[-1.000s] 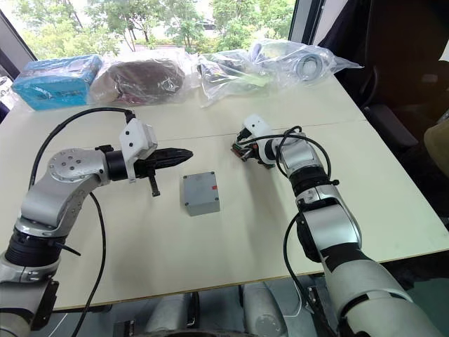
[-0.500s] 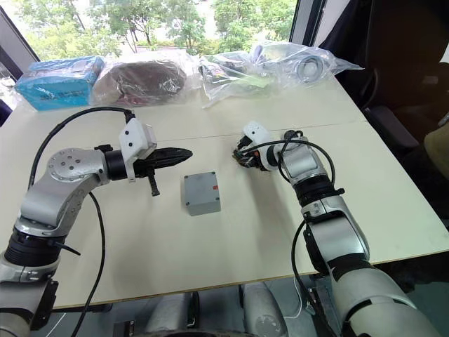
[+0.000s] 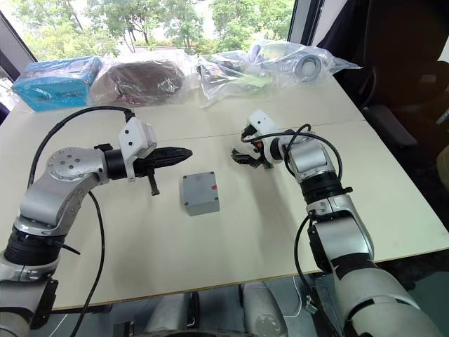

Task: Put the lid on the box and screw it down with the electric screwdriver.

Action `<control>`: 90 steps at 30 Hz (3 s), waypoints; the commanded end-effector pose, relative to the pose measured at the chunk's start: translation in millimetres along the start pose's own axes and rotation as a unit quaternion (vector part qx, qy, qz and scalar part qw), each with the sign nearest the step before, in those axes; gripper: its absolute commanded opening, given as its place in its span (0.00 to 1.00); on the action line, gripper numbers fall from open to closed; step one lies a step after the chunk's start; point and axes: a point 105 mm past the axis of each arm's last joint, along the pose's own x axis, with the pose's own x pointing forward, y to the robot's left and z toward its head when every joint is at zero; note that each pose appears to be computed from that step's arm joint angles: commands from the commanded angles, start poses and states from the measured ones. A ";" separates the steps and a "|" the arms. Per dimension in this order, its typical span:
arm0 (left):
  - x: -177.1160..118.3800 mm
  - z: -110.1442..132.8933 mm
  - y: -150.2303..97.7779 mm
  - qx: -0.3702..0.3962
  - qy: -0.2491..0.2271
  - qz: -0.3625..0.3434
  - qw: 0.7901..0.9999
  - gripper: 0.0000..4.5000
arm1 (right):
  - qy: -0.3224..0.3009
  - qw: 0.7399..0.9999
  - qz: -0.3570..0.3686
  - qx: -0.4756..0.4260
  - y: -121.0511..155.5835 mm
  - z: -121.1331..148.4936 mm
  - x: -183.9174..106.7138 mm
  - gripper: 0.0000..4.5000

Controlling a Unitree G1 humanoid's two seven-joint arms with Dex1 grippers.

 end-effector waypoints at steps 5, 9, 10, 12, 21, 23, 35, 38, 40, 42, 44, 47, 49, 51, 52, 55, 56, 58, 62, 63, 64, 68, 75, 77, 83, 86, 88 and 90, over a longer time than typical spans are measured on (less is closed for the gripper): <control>-10.5 0.0 0.6 0.016 0.010 0.006 1.000 0.00 | -0.067 0.998 -0.006 0.005 5.7 24.6 25.7 1.00; -13.0 -2.5 0.2 0.014 0.014 0.009 1.000 0.00 | -0.067 0.998 -0.006 0.015 4.8 21.0 31.7 1.00; -13.8 -2.8 -0.2 0.014 0.015 0.009 1.000 0.00 | -0.065 0.998 -0.006 0.015 4.6 20.1 32.3 1.00; -14.9 -3.4 -0.6 0.013 0.016 0.010 1.000 0.00 | -0.065 0.998 -0.008 0.015 3.2 19.2 32.4 1.00; -14.2 -4.5 -1.1 0.013 0.016 0.008 1.000 0.00 | -0.069 0.997 -0.010 0.022 -0.1 19.4 30.1 1.00; -14.0 -4.4 -1.1 0.013 0.016 0.008 1.000 0.00 | -0.071 0.997 -0.009 0.024 0.3 19.7 30.1 1.00; -13.9 -4.6 -1.8 0.014 0.015 0.006 1.000 0.00 | -0.079 0.996 -0.003 0.027 2.5 25.4 30.3 0.43; -13.6 -4.6 -1.6 0.014 0.015 0.007 1.000 0.00 | -0.078 0.997 -0.004 0.027 2.0 24.8 30.3 0.16; -13.4 -4.9 -1.7 0.014 0.015 0.007 1.000 0.00 | -0.069 0.997 -0.006 0.027 1.2 22.3 30.5 0.02; -12.8 -4.8 -1.7 0.014 0.014 0.007 1.000 0.00 | -0.061 0.998 -0.005 0.027 1.3 19.1 30.7 0.02; -12.7 -5.0 -2.0 0.014 0.014 0.006 1.000 0.00 | -0.057 0.998 -0.001 0.028 2.4 17.3 30.6 0.02; -12.5 -5.2 -2.3 0.014 0.014 0.006 1.000 0.00 | -0.058 0.998 0.001 0.028 3.3 18.4 30.0 0.02; -12.4 -5.3 -2.2 0.014 0.014 0.006 1.000 0.00 | -0.061 0.998 0.002 0.030 3.2 20.5 29.0 0.02; -12.2 -5.3 -2.2 0.014 0.014 0.006 1.000 0.00 | -0.070 0.997 -0.001 0.031 1.5 25.3 26.7 0.02; -12.1 -5.2 -2.2 0.014 0.014 0.006 1.000 0.00 | -0.073 0.997 -0.003 0.032 0.6 27.1 25.6 0.02; -12.1 -5.3 -2.2 0.013 0.014 0.006 1.000 0.00 | -0.079 0.996 -0.005 0.033 -0.9 31.5 22.8 0.02; -12.0 -5.2 -2.2 0.013 0.014 0.006 1.000 0.00 | -0.080 0.996 -0.005 0.033 -1.3 32.6 21.9 0.02; -12.6 -5.2 -1.8 0.013 0.015 0.006 1.000 0.00 | -0.094 0.995 -0.001 0.031 -2.0 43.8 13.7 0.02; -13.0 -5.5 -1.5 0.013 0.016 0.006 1.000 0.00 | -0.100 0.995 0.006 0.025 0.7 54.0 3.5 0.02; -13.0 -5.5 -1.2 0.013 0.016 0.007 1.000 0.00 | -0.101 0.995 0.011 0.021 3.1 56.0 1.2 0.02; -13.1 -5.6 -0.9 0.013 0.016 0.007 1.000 0.00 | -0.103 0.994 0.016 0.017 5.8 58.2 -1.3 0.02; -15.5 -7.4 0.4 0.012 0.020 0.009 1.000 0.00 | -0.109 0.992 0.057 -0.007 26.9 67.7 -15.6 0.02; -25.4 -16.0 -0.5 0.007 0.039 0.006 0.999 0.00 | -0.096 0.984 0.133 -0.075 79.5 65.0 -36.8 0.02; -26.9 -17.1 -1.5 0.005 0.041 0.003 0.999 0.00 | -0.089 0.981 0.151 -0.083 88.6 62.9 -40.5 0.02; -27.2 -17.4 -2.7 0.005 0.042 0.002 0.999 0.00 | -0.064 0.975 0.179 -0.114 102.3 54.1 -41.6 0.02; -26.8 -17.2 -4.1 0.004 0.040 0.003 0.999 0.00 | -0.047 0.975 0.176 -0.130 103.5 45.9 -36.4 0.02; -26.8 -17.2 -5.1 0.004 0.040 0.004 0.999 0.00 | -0.040 0.975 0.172 -0.134 102.5 42.9 -33.3 0.02; -26.9 -17.1 -6.1 0.003 0.040 0.003 0.999 0.00 | -0.037 0.975 0.171 -0.136 102.1 42.0 -31.9 0.02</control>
